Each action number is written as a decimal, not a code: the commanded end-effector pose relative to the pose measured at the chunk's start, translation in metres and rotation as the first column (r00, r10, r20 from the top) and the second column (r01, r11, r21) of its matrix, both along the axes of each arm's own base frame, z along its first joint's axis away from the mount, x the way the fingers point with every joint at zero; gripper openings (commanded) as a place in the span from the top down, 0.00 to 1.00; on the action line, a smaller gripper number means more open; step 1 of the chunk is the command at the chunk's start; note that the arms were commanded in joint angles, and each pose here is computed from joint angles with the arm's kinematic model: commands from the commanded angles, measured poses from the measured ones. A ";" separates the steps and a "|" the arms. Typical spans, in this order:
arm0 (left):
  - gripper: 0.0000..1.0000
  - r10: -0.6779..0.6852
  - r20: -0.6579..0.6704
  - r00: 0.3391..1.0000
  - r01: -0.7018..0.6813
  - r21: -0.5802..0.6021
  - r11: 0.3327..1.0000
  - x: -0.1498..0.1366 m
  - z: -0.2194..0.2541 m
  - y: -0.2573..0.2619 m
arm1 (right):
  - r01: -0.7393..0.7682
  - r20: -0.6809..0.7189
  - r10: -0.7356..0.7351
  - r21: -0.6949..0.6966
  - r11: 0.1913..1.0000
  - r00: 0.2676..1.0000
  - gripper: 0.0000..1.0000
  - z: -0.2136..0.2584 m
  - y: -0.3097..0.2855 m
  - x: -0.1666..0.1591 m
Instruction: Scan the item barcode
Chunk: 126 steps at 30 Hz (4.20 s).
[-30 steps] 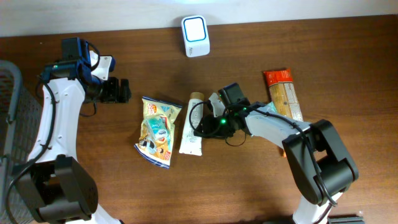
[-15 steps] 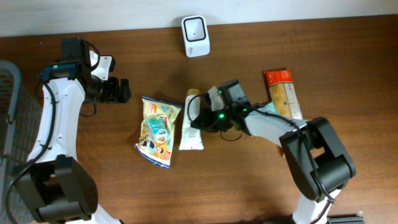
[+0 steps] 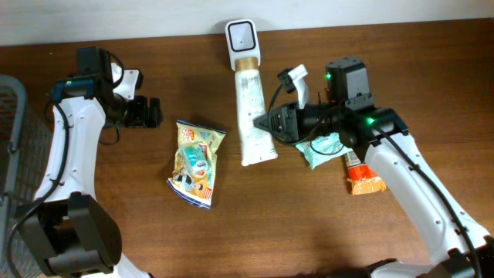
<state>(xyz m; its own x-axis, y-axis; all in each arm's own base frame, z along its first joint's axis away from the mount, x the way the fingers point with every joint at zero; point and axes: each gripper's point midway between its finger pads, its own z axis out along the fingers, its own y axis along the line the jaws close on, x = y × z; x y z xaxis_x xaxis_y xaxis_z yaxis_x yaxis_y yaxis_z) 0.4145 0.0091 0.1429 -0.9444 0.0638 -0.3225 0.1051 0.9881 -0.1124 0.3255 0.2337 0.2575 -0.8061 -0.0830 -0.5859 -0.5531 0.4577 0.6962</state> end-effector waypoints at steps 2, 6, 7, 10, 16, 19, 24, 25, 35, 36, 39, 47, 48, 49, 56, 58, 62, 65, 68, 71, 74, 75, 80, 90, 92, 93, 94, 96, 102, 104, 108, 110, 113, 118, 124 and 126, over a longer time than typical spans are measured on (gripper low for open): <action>0.01 0.004 -0.001 1.000 -0.004 -0.010 1.000 0.001 0.000 -0.002 | 0.454 0.447 -0.203 -0.577 0.679 0.871 0.96 -0.022 -0.066 0.091; 0.01 0.004 -0.001 1.000 -0.004 -0.010 1.000 0.001 0.000 -0.002 | 0.695 0.758 0.041 -0.617 0.368 0.651 0.96 -0.034 -0.082 0.190; 0.01 0.004 -0.001 1.000 -0.004 -0.010 1.000 0.001 0.000 -0.002 | 0.721 0.794 0.131 -0.596 0.353 0.593 0.96 -0.034 -0.076 0.209; 0.01 0.004 -0.001 1.000 -0.004 -0.010 1.000 0.001 0.000 -0.002 | 0.838 0.828 0.485 -0.459 0.296 0.282 0.96 -0.045 -0.044 0.270; 0.01 0.004 -0.001 1.000 -0.004 -0.010 1.000 0.001 0.000 -0.002 | 0.824 0.739 0.646 -0.477 0.305 0.189 0.96 -0.122 -0.026 0.301; 0.01 0.004 -0.001 1.000 -0.004 -0.010 1.000 0.001 0.000 -0.002 | 0.843 0.740 0.649 -0.455 0.286 0.179 0.96 -0.109 -0.028 0.305; 0.01 0.004 -0.001 1.000 -0.004 -0.010 1.000 0.001 0.000 -0.002 | 0.877 0.755 0.626 -0.420 0.233 0.195 0.96 -0.095 -0.044 0.311; 0.01 0.004 -0.001 1.000 -0.004 -0.010 1.000 0.001 0.000 -0.002 | 0.877 0.755 0.626 -0.420 0.233 0.195 0.96 -0.095 -0.044 0.311; 0.01 0.004 -0.001 1.000 -0.004 -0.010 1.000 0.001 0.000 -0.002 | 0.851 0.930 0.219 -0.361 0.383 0.296 0.96 0.032 -0.063 0.264; 0.01 0.004 -0.001 1.000 -0.004 -0.010 1.000 0.001 0.000 -0.002 | 0.818 0.921 0.095 -0.380 0.432 0.378 0.96 0.040 -0.066 0.243; 0.01 0.004 -0.001 1.000 -0.004 -0.010 1.000 0.001 0.000 -0.002 | 0.687 0.725 -0.222 -0.440 0.579 0.652 0.96 0.031 -0.068 0.174; 0.01 0.004 -0.001 1.000 -0.004 -0.010 1.000 0.001 0.000 -0.002 | 0.088 -0.121 -0.269 -0.752 0.653 0.956 0.96 -0.145 -0.071 0.008; 0.01 0.004 -0.001 1.000 -0.004 -0.010 1.000 0.001 0.000 -0.002 | 0.072 -0.139 -0.270 -0.760 0.646 0.953 0.96 -0.160 -0.072 0.003; 0.01 0.004 -0.001 1.000 -0.004 -0.010 1.000 0.001 0.000 -0.002 | 0.061 -0.163 -0.286 -0.767 0.639 0.944 0.96 -0.180 -0.075 -0.002; 0.01 0.004 -0.001 1.000 -0.004 -0.010 1.000 0.001 0.000 -0.002 | 0.137 -0.115 -0.192 -0.368 0.920 0.975 0.44 -0.117 0.023 0.051; 0.01 0.004 -0.001 1.000 -0.004 -0.010 1.000 0.001 0.000 -0.002 | 0.088 -0.072 -0.120 -0.347 0.934 0.990 0.44 -0.125 0.060 0.048; 0.01 0.004 -0.001 1.000 -0.004 -0.010 1.000 0.001 0.000 -0.002 | 0.006 0.163 0.098 -0.541 0.841 0.982 0.44 -0.181 0.129 0.021; 0.01 0.004 -0.001 1.000 -0.004 -0.010 1.000 0.001 0.000 -0.002 | 0.103 0.336 0.188 -0.687 0.719 0.923 0.44 -0.189 0.139 0.014; 0.01 0.004 -0.001 1.000 -0.004 -0.010 1.000 0.001 0.000 -0.002 | 0.087 0.346 0.244 -0.716 0.693 0.906 0.45 -0.198 0.144 0.008; 0.01 0.004 -0.001 1.000 -0.004 -0.010 1.000 0.001 0.000 -0.002 | 0.020 0.356 0.366 -0.740 0.672 0.860 0.45 -0.203 0.161 -0.011; 0.01 0.004 -0.001 1.000 -0.004 -0.010 1.000 0.001 0.000 -0.002 | 0.018 0.371 0.422 -0.768 0.641 0.827 0.45 -0.208 0.169 -0.023; 0.01 0.004 -0.001 1.000 -0.004 -0.010 1.000 0.001 0.000 -0.002 | 0.018 0.366 0.422 -0.772 0.635 0.829 0.45 -0.210 0.168 -0.022; 0.01 0.004 -0.001 1.000 -0.004 -0.010 1.000 0.001 0.000 -0.002 | 0.081 0.373 0.409 -0.813 0.576 0.833 0.78 -0.234 0.158 -0.009; 0.01 0.004 -0.001 1.000 -0.004 -0.010 1.000 0.001 0.000 -0.002 | -0.313 -0.132 0.284 -0.367 0.876 0.950 0.96 -0.075 0.128 -0.037; 0.01 0.004 -0.001 1.000 -0.004 -0.010 1.000 0.001 0.000 -0.002 | -0.315 -0.265 0.240 -0.293 0.902 0.934 0.96 -0.084 0.096 -0.023; 0.01 0.004 -0.001 1.000 -0.004 -0.010 1.000 0.001 0.000 -0.002 | -0.317 -0.344 0.218 -0.264 0.911 0.913 0.96 -0.101 0.076 -0.015; 0.01 0.004 -0.001 1.000 -0.004 -0.010 1.000 0.001 0.000 -0.002 | -0.322 -0.408 0.211 -0.226 0.919 0.888 0.96 -0.113 0.067 -0.014; 0.01 0.004 -0.001 1.000 -0.004 -0.010 1.000 0.001 0.000 -0.002 | -0.327 -0.576 0.172 -0.177 0.928 0.799 0.96 -0.153 0.054 -0.021; 0.01 0.004 0.000 1.000 -0.004 -0.010 1.000 0.001 0.000 -0.002 | -0.322 -0.640 -0.021 -0.415 0.851 0.768 0.76 -0.214 0.015 -0.020; 0.01 0.004 -0.001 1.000 -0.004 -0.010 1.000 0.001 0.000 -0.002 | -0.291 -0.611 -0.066 -0.465 0.836 0.789 0.59 -0.220 0.000 -0.008; 0.01 0.004 0.000 1.000 -0.004 -0.010 1.000 0.001 0.000 -0.002 | -0.215 -0.523 -0.100 -0.507 0.835 0.847 0.53 -0.221 -0.032 0.026; 0.01 0.004 -0.001 1.000 -0.004 -0.010 1.000 0.001 0.000 -0.002 | -0.189 -0.458 -0.076 -0.505 0.842 0.886 0.46 -0.201 -0.029 0.047; 0.01 0.004 0.000 1.000 -0.004 -0.010 1.000 0.001 0.000 -0.002 | -0.145 -0.358 -0.066 -0.533 0.834 0.932 0.46 -0.168 -0.021 0.072; 0.01 0.004 -0.001 1.000 -0.004 -0.010 1.000 0.001 0.000 -0.002 | -0.328 -0.173 0.286 -0.637 0.698 0.943 0.46 -0.184 0.022 0.059; 0.01 0.004 -0.001 1.000 -0.004 -0.010 1.000 0.001 0.000 -0.002 | -0.504 -0.221 0.474 -0.593 0.628 0.852 0.54 -0.235 0.044 0.037; 0.01 0.004 -0.001 1.000 -0.004 -0.010 1.000 0.001 0.000 -0.002 | -0.514 -0.255 0.459 -0.584 0.628 0.851 0.56 -0.238 0.036 0.035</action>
